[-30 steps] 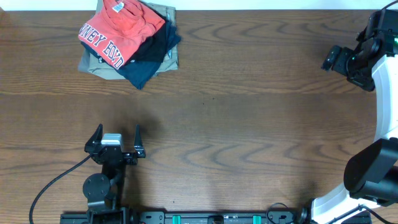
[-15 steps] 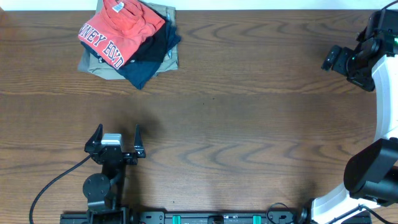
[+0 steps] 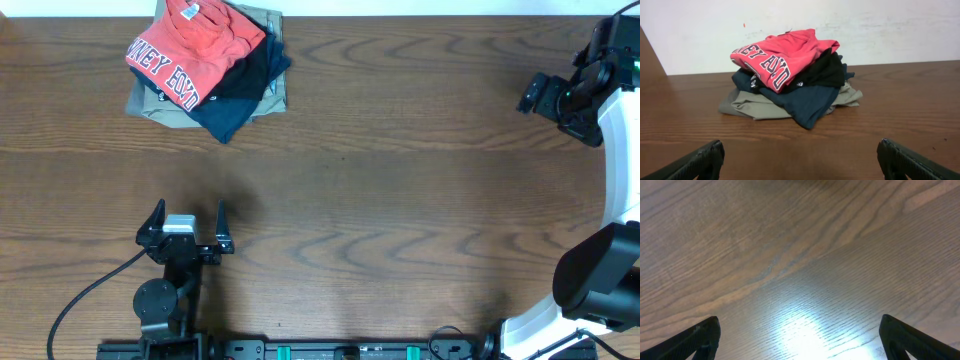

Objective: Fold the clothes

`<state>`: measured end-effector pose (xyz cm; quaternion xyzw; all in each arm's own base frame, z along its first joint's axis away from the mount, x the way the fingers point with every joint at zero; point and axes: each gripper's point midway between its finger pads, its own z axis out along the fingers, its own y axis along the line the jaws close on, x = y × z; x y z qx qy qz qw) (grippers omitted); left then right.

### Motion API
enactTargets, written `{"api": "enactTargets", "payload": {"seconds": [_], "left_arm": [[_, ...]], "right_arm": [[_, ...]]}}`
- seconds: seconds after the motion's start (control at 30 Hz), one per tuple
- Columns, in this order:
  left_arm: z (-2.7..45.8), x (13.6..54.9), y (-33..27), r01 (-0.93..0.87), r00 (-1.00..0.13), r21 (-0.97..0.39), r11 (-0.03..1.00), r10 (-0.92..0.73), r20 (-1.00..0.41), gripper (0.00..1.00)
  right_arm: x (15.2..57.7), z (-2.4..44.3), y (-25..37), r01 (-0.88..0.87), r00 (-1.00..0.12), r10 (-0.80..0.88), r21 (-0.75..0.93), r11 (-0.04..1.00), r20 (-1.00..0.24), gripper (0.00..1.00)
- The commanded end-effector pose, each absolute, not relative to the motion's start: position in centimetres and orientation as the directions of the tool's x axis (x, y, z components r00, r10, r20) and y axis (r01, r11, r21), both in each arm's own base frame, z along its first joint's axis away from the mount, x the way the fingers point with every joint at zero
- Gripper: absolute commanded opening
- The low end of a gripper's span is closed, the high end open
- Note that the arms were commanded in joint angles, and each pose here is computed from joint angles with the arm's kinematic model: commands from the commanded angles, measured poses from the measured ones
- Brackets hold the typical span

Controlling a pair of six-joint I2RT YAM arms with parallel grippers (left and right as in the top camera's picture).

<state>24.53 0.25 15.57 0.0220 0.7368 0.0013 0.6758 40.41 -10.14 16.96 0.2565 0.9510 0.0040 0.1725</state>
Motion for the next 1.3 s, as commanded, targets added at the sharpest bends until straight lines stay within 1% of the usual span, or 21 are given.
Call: {"api": "enactTargets", "payload": {"seconds": [0.0, 0.17, 0.3, 0.57, 0.77, 0.9, 1.0, 1.13, 1.27], "left_arm": [[14.1, 24.4, 0.2, 0.039, -0.133, 0.037, 0.999, 0.042, -0.990, 0.98], [14.1, 24.4, 0.2, 0.039, -0.134, 0.037, 0.999, 0.042, -0.990, 0.98], [14.1, 24.4, 0.2, 0.039, -0.134, 0.037, 0.999, 0.042, -0.990, 0.98], [14.1, 24.4, 0.2, 0.039, -0.133, 0.037, 0.999, 0.042, -0.990, 0.98], [14.1, 24.4, 0.2, 0.039, -0.134, 0.037, 0.999, 0.042, -0.990, 0.98], [14.1, 24.4, 0.2, 0.039, -0.134, 0.037, 0.999, 0.042, -0.990, 0.98], [14.1, 24.4, 0.2, 0.039, -0.134, 0.037, 0.999, 0.042, -0.990, 0.98], [14.1, 24.4, 0.2, 0.039, -0.134, 0.037, 0.999, 0.042, -0.990, 0.98], [14.1, 24.4, 0.2, 0.039, -0.134, 0.037, 0.999, 0.042, -0.990, 0.98]], "right_arm": [[40.5, 16.5, -10.3, 0.486, -0.815, 0.486, 0.083, 0.870, -0.317, 0.99], [40.5, 15.4, -9.9, 0.481, -0.827, 0.480, 0.075, 0.874, -0.292, 0.99], [40.4, 17.0, -9.2, 0.463, -0.823, 0.464, 0.085, 0.882, -0.327, 0.99], [39.4, 24.3, -5.2, 0.359, -0.787, 0.375, 0.132, 0.924, -0.490, 0.99], [37.1, 30.3, 0.5, 0.197, -0.740, 0.260, 0.170, 0.966, -0.621, 0.99], [34.8, 32.9, 4.8, 0.063, -0.717, 0.174, 0.186, 0.981, -0.675, 0.99], [32.7, 33.5, 7.8, -0.038, -0.714, 0.106, 0.190, 0.981, -0.692, 0.99], [29.5, 32.3, 10.3, -0.137, -0.721, 0.028, 0.182, 0.974, -0.692, 0.99], [28.8, 31.3, 10.2, -0.151, -0.646, 0.033, 0.170, 0.974, -0.763, 0.99]]}}
